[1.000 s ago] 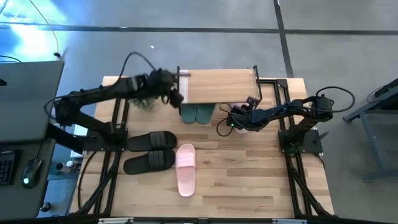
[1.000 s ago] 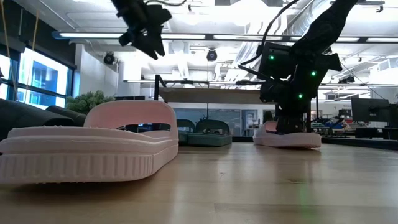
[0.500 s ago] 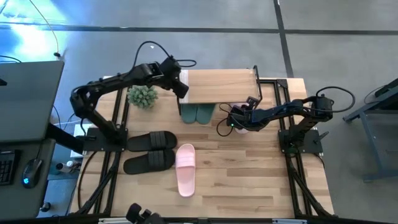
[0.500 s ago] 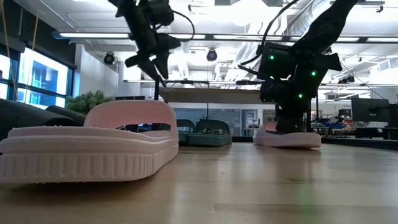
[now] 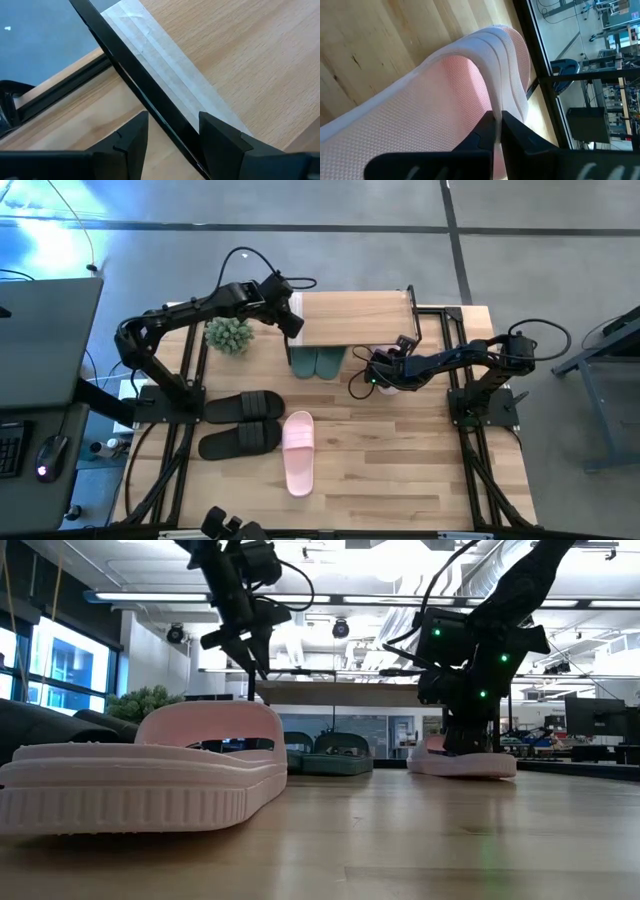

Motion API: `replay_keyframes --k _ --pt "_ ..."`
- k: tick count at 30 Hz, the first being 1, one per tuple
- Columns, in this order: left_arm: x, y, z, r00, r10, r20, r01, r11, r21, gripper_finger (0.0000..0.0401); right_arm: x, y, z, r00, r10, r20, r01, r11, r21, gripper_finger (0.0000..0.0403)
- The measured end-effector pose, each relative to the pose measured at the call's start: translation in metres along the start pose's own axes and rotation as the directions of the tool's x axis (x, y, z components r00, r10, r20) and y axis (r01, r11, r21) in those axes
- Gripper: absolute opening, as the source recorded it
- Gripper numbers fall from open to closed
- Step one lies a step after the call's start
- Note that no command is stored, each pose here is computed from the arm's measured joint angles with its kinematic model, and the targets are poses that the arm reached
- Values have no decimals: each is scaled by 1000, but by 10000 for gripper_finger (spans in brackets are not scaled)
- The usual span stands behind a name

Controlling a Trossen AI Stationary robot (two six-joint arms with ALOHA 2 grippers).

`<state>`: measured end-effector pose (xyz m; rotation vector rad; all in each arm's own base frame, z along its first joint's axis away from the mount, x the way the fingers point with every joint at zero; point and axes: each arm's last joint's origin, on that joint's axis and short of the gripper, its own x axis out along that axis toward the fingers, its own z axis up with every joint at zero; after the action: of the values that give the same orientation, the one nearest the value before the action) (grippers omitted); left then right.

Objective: Pick and place slides into the shelf
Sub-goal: Put the right pink slides under the shelf

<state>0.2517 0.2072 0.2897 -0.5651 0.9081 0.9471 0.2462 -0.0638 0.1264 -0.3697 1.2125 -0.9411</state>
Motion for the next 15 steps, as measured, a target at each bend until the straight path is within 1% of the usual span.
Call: replay_keyframes --k 15 --pt "0 0 -1 1000 5 -7 -5 1000 -7 159 0 0 0 1000 0 0 0 1000 -4 5"
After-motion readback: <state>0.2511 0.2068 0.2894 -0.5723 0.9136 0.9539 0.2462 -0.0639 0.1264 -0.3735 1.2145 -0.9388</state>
